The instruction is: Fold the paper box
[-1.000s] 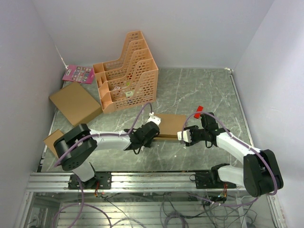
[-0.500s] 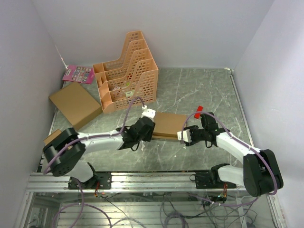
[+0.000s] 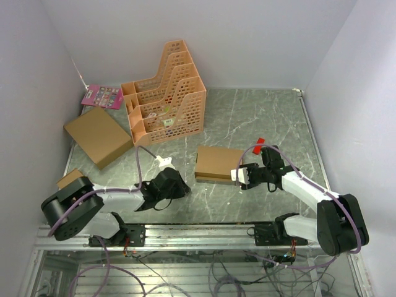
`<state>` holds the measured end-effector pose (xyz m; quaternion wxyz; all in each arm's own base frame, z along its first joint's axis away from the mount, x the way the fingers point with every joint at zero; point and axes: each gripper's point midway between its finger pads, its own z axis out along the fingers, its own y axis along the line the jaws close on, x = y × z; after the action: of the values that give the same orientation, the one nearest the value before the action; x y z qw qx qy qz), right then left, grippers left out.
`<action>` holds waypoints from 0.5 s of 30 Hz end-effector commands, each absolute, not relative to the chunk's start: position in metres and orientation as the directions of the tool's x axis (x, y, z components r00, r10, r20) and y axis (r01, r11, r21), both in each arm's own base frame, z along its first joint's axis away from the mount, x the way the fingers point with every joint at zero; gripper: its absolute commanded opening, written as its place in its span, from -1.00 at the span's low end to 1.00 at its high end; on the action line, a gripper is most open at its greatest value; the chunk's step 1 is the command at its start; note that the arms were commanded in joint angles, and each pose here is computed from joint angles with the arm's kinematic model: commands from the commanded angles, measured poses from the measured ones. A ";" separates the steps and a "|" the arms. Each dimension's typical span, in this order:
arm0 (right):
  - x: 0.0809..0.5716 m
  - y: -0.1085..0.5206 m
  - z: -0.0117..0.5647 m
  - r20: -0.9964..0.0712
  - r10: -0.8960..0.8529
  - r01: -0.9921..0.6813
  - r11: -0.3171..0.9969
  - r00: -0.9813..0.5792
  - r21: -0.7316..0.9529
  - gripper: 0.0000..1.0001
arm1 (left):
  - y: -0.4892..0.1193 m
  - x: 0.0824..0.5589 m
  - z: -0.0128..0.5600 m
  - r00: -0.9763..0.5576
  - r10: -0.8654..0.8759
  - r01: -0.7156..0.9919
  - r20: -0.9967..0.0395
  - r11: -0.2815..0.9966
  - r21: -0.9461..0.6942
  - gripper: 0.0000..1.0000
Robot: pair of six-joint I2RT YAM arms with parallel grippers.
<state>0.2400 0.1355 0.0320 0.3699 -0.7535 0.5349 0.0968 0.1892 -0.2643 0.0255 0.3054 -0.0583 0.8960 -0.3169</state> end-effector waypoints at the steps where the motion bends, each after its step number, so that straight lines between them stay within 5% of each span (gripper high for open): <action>1: 0.219 0.132 0.021 -0.570 -0.750 -0.925 -0.146 0.335 -0.351 -0.08 | -0.294 0.195 0.041 -0.806 -0.420 0.018 -0.417 0.686 -0.727 -0.61; 9: 0.218 0.131 0.019 -0.566 -0.752 -0.925 -0.151 0.337 -0.349 -0.08 | -0.304 0.216 0.011 -0.787 -0.478 -0.115 -0.389 0.735 -0.669 -0.75; 15: 0.217 0.130 0.016 -0.561 -0.757 -0.927 -0.158 0.336 -0.341 -0.09 | -0.303 0.269 0.055 -0.616 -0.549 -0.083 -0.565 0.759 -0.646 -0.78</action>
<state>0.2394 0.1354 0.0319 0.3682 -0.7519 0.5379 0.0988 0.2279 -0.3064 0.0201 0.3047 -0.1637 0.8807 -0.3237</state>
